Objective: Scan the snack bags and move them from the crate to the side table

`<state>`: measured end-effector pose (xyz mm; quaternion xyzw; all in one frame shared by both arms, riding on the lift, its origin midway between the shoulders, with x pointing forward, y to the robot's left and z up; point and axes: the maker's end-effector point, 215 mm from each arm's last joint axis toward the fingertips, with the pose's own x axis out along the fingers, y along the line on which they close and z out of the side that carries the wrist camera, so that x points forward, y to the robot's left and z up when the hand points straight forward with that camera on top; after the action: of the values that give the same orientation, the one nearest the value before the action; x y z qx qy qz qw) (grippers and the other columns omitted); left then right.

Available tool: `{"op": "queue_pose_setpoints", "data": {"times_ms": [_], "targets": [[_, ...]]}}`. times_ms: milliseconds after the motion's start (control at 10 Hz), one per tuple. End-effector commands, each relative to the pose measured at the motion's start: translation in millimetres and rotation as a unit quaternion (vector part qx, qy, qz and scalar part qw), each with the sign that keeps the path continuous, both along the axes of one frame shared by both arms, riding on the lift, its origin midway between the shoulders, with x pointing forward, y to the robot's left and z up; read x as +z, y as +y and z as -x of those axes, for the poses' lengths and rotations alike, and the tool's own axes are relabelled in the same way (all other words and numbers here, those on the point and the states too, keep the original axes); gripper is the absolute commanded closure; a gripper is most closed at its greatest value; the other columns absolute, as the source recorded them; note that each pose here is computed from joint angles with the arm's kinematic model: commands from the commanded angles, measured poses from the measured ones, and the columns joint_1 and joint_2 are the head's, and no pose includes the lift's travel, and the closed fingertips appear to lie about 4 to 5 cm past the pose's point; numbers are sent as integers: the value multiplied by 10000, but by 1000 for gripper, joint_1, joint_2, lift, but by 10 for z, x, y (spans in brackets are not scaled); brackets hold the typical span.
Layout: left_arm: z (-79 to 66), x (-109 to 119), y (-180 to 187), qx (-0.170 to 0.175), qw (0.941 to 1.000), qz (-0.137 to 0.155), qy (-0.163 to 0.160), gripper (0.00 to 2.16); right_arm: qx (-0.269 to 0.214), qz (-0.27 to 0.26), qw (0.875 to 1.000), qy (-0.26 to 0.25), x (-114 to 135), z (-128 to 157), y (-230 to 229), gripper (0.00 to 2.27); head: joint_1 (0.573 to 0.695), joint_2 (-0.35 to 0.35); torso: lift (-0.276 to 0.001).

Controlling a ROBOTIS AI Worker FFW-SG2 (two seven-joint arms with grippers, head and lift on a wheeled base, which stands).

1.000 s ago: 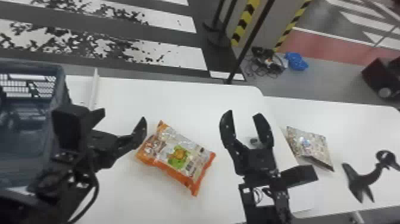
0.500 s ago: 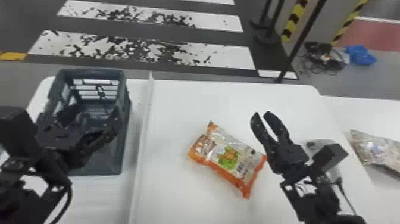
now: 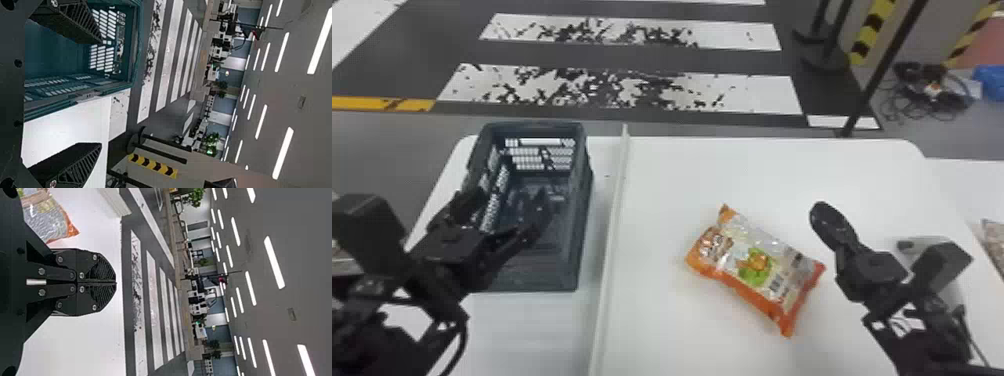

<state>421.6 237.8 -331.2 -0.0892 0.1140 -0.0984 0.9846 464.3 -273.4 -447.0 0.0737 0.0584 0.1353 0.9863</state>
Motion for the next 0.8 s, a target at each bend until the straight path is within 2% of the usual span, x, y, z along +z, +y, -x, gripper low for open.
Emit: {"op": "queue_pose_setpoints", "data": {"times_ms": [0,200,600,700], "targets": [[42,-46,-42,-93,9999,69,71,66,-65,137,9994,298,-231,17,-190,2243,695,-43,-87],[62,-50,-174,-242,9994,228,90,66,-75,221,9979,599,-468,81,-261,2243,695,-74,-87],[118,-65,-264,-420,9986,314,117,66,83,268,9912,1296,-911,247,-221,2243,695,-113,-87],[136,-81,-275,-433,9984,334,135,66,173,219,9903,1361,-949,325,-173,2243,695,-114,-87]]}}
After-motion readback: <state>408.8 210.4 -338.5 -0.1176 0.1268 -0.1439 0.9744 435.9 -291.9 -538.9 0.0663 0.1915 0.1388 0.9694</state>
